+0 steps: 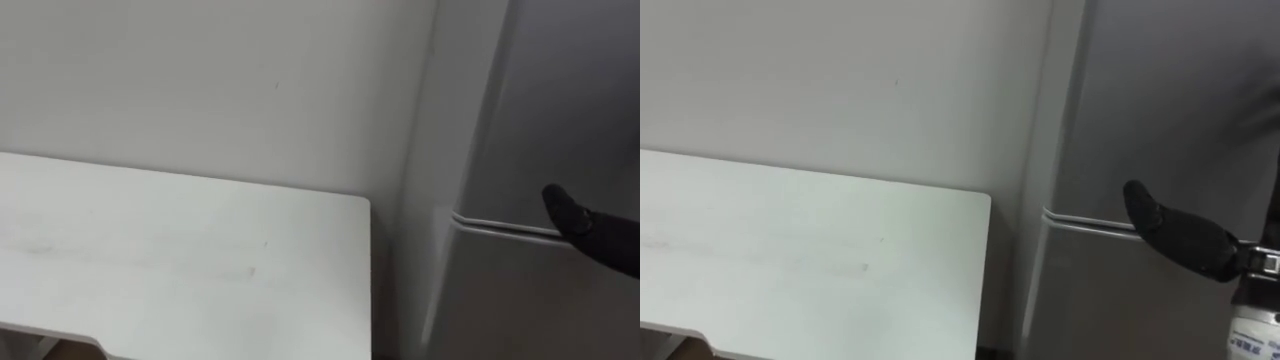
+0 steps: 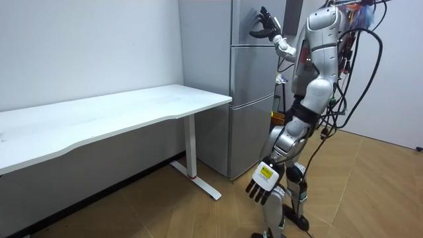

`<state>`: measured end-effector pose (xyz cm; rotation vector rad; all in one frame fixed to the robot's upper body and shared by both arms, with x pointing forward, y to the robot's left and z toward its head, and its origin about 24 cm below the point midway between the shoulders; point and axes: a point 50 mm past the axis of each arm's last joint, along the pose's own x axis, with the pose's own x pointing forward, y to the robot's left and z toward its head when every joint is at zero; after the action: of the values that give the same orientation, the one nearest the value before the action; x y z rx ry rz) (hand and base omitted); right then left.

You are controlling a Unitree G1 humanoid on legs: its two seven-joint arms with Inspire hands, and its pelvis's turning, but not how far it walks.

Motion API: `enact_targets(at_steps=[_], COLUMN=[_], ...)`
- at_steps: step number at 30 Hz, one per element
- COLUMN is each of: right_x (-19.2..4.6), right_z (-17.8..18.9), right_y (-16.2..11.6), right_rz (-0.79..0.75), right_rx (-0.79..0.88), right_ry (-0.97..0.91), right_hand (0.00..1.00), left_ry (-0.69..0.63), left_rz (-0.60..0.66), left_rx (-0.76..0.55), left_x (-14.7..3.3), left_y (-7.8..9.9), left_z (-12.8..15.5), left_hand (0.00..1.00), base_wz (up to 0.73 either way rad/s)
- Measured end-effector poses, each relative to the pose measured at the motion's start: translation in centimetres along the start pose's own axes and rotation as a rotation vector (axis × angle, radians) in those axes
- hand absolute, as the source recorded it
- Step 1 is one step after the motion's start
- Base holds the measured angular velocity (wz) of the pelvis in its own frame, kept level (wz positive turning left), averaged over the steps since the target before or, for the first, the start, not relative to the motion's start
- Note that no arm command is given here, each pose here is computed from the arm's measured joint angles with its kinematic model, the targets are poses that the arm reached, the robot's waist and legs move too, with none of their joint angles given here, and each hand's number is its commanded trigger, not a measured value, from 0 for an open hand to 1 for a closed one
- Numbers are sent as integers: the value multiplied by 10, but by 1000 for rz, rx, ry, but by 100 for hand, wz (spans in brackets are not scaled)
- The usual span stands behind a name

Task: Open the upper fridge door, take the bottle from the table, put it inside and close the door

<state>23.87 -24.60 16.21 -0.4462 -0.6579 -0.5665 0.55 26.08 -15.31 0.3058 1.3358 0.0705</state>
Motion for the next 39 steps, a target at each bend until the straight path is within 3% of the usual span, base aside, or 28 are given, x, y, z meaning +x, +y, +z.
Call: enact_targets(at_steps=[7, 18, 25, 31, 39], right_x=[2, 27, 26, 9, -34], right_z=[-3, -17, -31, -45, -82], right_y=[-7, -67, -100, -125, -154], right_rz=[-35, -317, -501, -598, -722], right_rx=[5, 22, 20, -27, -36], right_ry=[6, 79, 156, 243, 504], right_hand=[0, 0, 0, 0, 0], left_ry=[-3, 45, 23, 10, 16], left_rz=[5, 33, 48, 68, 70], left_rx=[-1, -50, -76, -101, -103], left_x=[-1, -8, -8, -8, -9], left_y=[1, 5, 8, 12, 12], left_z=[-1, -24, -21, -21, -23], left_hand=[0, 0, 0, 0, 0], base_wz=[3, 1, 0, -4, -1])
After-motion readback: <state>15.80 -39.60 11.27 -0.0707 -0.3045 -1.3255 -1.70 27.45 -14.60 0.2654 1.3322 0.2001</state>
